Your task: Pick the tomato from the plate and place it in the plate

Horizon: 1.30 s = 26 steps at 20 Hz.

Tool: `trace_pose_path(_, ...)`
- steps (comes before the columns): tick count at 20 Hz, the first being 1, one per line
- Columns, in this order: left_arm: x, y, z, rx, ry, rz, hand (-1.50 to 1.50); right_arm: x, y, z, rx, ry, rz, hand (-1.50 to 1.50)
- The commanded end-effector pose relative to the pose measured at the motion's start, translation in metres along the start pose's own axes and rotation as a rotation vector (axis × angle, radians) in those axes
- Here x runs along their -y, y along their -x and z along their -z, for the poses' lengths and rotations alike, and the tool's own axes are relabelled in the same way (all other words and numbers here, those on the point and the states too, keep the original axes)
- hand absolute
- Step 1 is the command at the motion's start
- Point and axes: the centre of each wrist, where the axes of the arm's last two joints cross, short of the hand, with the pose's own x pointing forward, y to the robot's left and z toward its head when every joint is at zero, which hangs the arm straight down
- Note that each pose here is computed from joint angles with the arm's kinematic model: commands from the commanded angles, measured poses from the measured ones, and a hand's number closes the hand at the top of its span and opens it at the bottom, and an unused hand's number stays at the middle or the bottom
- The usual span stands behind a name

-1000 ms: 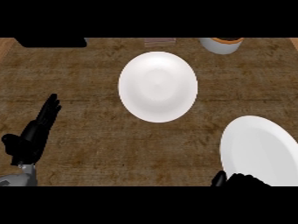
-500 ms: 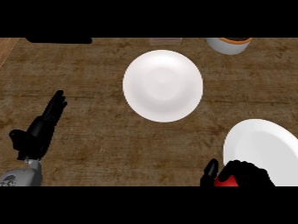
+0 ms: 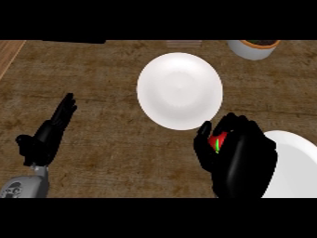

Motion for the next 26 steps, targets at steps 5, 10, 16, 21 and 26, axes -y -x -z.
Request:
trace_pose_path(5, 0.006, 0.006, 0.001, -0.013, 0.004, -0.014, 0.00, -0.041, -0.045, 0.068, -0.244, -0.063, 0.048, 1.50)
trace_pose_path(10, -0.001, 0.002, 0.000, 0.013, 0.022, -0.012, 0.00, -0.044, -0.044, 0.102, -0.361, 0.024, 0.193, -1.50)
trace_pose_path(16, 0.001, 0.005, 0.002, 0.010, 0.036, 0.002, 0.00, -0.066, -0.041, 0.121, -0.470, -0.018, 0.223, -1.50)
trace_pose_path(21, 0.018, -0.004, 0.015, 0.017, 0.014, -0.009, 0.00, -0.063, -0.046, 0.124, -0.423, 0.089, 0.387, -1.50)
trace_pose_path(26, 0.004, 0.006, 0.006, -0.017, -0.013, -0.001, 0.00, -0.055, -0.031, 0.132, -0.441, 0.219, 0.587, -1.50)
